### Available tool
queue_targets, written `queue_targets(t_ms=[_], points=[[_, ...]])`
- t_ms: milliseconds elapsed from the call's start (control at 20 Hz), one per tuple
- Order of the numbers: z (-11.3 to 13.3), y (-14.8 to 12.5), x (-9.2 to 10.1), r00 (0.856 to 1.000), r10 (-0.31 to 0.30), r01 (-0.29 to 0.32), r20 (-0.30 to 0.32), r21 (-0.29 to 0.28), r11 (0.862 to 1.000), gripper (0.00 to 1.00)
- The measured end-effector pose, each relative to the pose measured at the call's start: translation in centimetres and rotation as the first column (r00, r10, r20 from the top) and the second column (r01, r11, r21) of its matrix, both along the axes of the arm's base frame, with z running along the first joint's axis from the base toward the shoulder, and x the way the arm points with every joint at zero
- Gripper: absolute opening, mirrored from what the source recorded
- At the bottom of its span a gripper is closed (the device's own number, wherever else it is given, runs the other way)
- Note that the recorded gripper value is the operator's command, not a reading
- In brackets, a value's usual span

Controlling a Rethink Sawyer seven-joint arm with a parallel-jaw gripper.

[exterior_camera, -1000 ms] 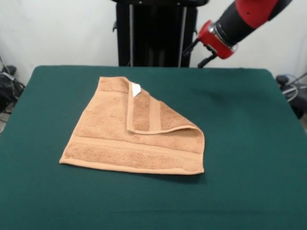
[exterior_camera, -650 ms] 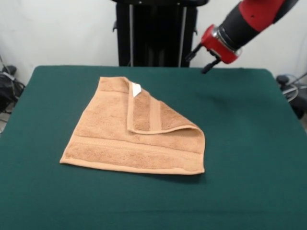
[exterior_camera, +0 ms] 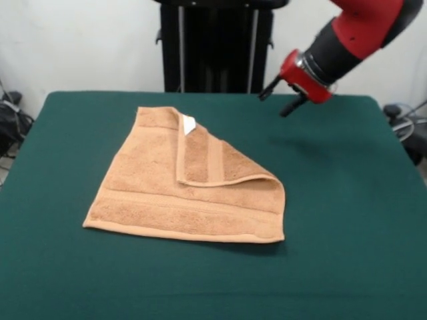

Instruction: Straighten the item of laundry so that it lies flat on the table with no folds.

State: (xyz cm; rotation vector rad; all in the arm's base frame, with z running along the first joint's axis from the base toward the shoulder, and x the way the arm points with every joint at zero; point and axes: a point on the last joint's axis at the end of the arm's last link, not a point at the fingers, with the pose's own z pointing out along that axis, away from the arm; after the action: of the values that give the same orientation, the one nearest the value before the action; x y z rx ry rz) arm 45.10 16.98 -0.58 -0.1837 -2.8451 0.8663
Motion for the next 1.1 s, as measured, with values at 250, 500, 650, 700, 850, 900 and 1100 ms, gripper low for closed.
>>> queue_targets(t_ms=[250,500,650,700,850,900,1100], points=[[-0.9,-0.4,0.9,1.0,-0.005,0.005,-0.001,0.004,1.0,1.0],[-1.8,-0.1,1.3,1.0,0.0,0.0,-0.005,0.015,1.0,1.0],[-2.0,0.3,1.5,1.0,0.005,-0.005,-0.003,0.022,1.0,1.0],[-2.0,0.4,1.5,1.0,0.005,-0.005,-0.003,0.024,1.0,1.0],[-2.1,0.6,1.7,1.0,0.007,-0.007,-0.001,0.028,1.0,1.0],[-2.1,0.6,1.7,1.0,0.007,-0.007,-0.001,0.029,1.0,1.0],[-2.2,0.9,2.0,1.0,0.006,-0.006,-0.004,0.035,0.999,1.0]])
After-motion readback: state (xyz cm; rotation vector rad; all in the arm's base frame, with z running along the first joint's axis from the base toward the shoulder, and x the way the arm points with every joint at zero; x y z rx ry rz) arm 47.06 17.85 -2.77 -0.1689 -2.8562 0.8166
